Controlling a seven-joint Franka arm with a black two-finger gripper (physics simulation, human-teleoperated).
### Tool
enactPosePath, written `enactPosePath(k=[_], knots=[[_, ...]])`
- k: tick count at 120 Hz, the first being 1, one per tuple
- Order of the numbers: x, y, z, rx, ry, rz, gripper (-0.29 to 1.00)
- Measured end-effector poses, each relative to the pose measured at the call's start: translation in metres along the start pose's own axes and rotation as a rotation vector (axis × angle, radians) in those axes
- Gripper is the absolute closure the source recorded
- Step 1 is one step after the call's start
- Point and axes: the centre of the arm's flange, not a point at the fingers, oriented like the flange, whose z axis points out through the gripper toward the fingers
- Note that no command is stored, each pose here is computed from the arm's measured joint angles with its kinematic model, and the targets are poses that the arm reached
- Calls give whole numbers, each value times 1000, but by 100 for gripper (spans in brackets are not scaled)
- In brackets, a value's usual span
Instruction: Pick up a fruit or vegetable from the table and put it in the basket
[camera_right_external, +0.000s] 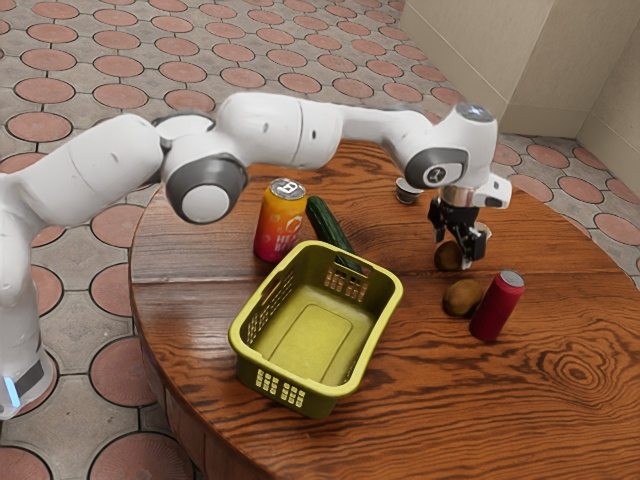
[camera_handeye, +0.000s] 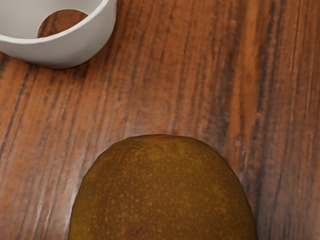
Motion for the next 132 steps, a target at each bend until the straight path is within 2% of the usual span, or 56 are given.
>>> enactPosePath(k=[28,44,61,82,97,132], knots=[[1,0,3,0,10,11,1],[2,-5,3,9,15,12,28],[3,-11,2,27,13,12,44],[2,-6,-11,27,-2,17,41],[2,-2,-40,24,-14,18,42],[-21,1,-103,30,-152,-18,42]])
